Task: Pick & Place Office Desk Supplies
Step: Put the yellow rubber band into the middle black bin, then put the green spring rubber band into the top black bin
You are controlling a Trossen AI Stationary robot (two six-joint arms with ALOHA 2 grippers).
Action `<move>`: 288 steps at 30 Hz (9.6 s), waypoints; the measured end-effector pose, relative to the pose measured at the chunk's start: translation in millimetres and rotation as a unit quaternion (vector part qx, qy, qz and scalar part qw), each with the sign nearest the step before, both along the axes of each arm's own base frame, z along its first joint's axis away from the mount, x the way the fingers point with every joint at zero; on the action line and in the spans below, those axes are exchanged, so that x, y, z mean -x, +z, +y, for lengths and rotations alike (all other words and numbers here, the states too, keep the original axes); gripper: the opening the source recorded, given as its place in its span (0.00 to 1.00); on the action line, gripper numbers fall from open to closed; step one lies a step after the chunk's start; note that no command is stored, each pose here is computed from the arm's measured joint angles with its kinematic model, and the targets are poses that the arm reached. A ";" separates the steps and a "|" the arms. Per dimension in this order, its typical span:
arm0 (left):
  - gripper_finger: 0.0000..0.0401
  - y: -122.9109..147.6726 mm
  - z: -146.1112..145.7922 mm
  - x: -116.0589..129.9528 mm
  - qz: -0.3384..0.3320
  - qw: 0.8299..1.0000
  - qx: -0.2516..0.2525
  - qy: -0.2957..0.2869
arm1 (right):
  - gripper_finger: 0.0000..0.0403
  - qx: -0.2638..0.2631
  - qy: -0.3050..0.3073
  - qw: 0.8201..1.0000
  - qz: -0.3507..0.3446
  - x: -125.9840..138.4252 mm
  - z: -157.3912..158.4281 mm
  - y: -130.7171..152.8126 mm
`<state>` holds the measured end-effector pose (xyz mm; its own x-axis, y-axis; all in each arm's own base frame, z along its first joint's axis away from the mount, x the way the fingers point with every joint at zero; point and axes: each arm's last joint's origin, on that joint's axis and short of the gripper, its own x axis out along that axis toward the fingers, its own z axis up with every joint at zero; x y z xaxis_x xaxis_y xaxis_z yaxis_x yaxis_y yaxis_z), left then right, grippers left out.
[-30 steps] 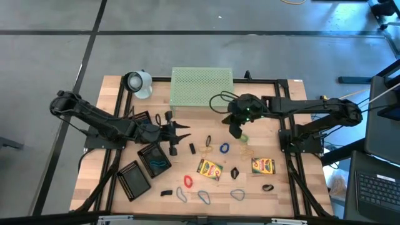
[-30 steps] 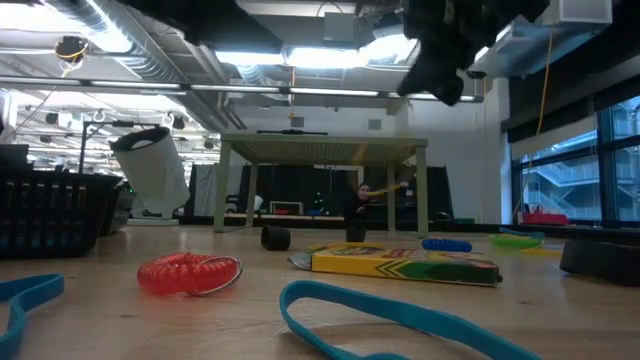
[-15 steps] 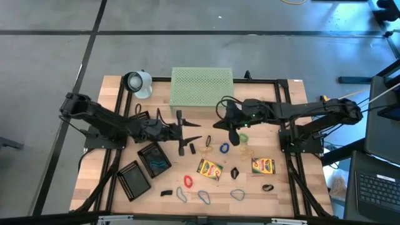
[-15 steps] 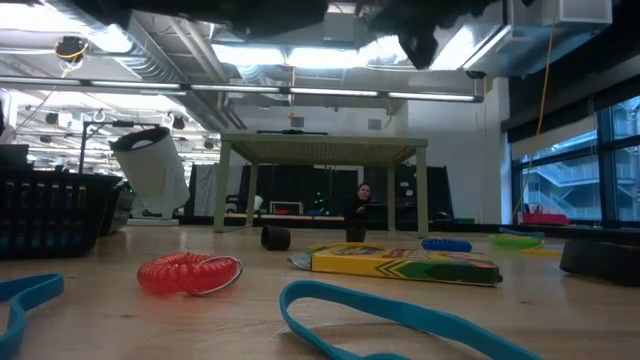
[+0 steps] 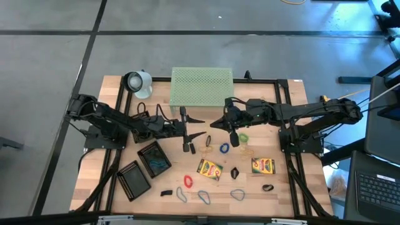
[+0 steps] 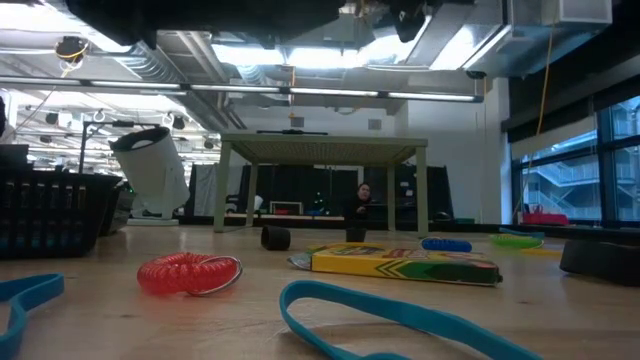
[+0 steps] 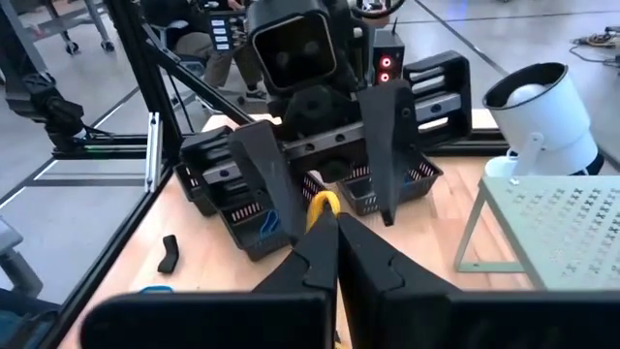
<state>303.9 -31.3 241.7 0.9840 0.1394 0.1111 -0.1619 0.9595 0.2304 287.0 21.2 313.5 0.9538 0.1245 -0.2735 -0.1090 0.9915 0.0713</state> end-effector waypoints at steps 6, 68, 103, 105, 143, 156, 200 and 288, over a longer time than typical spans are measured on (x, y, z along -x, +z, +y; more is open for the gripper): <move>0.42 0.1 5.0 -0.7 -0.003 1.000 0.021 -0.008 | 0.01 0.021 0.006 1.000 -0.022 -1.0 0.1 3.5; 0.00 25.0 -31.4 85.3 0.187 0.974 0.117 0.050 | 0.49 0.043 -0.084 0.993 0.067 4.2 -5.7 -12.7; 0.00 0.9 -64.3 178.3 0.492 0.835 0.215 -0.120 | 0.48 0.025 -0.092 0.989 0.114 8.3 -6.0 -20.9; 0.00 0.9 -65.6 179.3 0.492 0.836 0.208 -0.125 | 0.48 0.025 -0.092 0.989 0.114 8.3 -6.0 -20.9; 0.21 1.2 -62.3 177.0 0.444 0.867 0.222 -0.043 | 0.48 0.033 -0.189 0.962 0.192 18.4 -14.1 -34.5; 0.21 2.1 -59.8 175.8 0.418 0.888 0.193 -0.014 | 0.48 -0.113 -0.255 0.863 0.421 46.3 -27.0 -77.8; 0.19 4.7 -54.3 173.8 0.362 0.922 0.124 0.051 | 0.03 -0.130 -0.305 0.762 0.556 24.4 -15.2 -183.2; 0.04 -15.5 -35.1 20.0 0.165 0.978 0.020 -0.127 | 0.20 0.019 0.127 0.989 0.068 -58.1 41.7 -60.0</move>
